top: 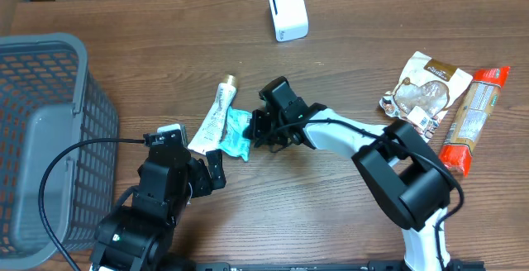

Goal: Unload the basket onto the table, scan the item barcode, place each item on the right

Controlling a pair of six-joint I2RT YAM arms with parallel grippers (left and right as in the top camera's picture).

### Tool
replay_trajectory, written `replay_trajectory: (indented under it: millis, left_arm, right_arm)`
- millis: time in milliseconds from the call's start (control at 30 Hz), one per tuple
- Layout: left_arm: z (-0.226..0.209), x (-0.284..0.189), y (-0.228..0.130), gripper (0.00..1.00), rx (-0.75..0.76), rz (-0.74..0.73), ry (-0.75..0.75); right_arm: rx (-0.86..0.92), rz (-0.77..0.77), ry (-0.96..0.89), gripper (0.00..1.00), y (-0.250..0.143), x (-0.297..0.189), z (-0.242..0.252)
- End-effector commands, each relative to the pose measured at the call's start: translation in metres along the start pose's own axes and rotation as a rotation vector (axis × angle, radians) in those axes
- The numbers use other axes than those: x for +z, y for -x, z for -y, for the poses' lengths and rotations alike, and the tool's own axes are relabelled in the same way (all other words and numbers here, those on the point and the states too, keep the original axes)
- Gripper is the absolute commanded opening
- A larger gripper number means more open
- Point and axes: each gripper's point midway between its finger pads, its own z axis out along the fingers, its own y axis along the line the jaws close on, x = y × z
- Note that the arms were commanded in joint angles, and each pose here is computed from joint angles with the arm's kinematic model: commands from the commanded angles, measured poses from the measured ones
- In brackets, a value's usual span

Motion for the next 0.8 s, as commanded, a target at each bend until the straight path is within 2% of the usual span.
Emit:
replay_trajectory:
  millis: [0, 167, 300, 567, 633, 733, 767]
  left_arm:
    - [-0.002, 0.0, 0.002, 1.0, -0.018, 0.011, 0.009]
    - [-0.002, 0.0, 0.002, 1.0, -0.018, 0.011, 0.009]
    - [-0.002, 0.0, 0.002, 1.0, -0.018, 0.01, 0.009]
    - [-0.002, 0.0, 0.002, 1.0, -0.018, 0.011, 0.009]
    - [-0.002, 0.0, 0.002, 1.0, -0.018, 0.011, 0.009]
    - [-0.002, 0.0, 0.002, 1.0, -0.018, 0.01, 0.009]
    - [-0.002, 0.0, 0.002, 0.99, -0.018, 0.011, 0.009]
  right_arm:
    - [-0.185, 0.081, -0.004, 0.04, 0.02, -0.038, -0.016]
    - [-0.473, 0.084, 0.005, 0.04, 0.016, -0.086, -0.036]
    - [-0.667, 0.018, -0.032, 0.04, 0.002, -0.102, -0.024]
    - [-0.76, -0.049, -0.255, 0.04, 0.007, -0.081, 0.036]
    - [-0.757, -0.039, -0.312, 0.16, 0.014, -0.076, 0.048]
    - [-0.744, -0.02, -0.377, 0.63, 0.022, -0.078, 0.06]
    - [-0.737, -0.015, -0.383, 0.7, 0.025, -0.079, 0.062]
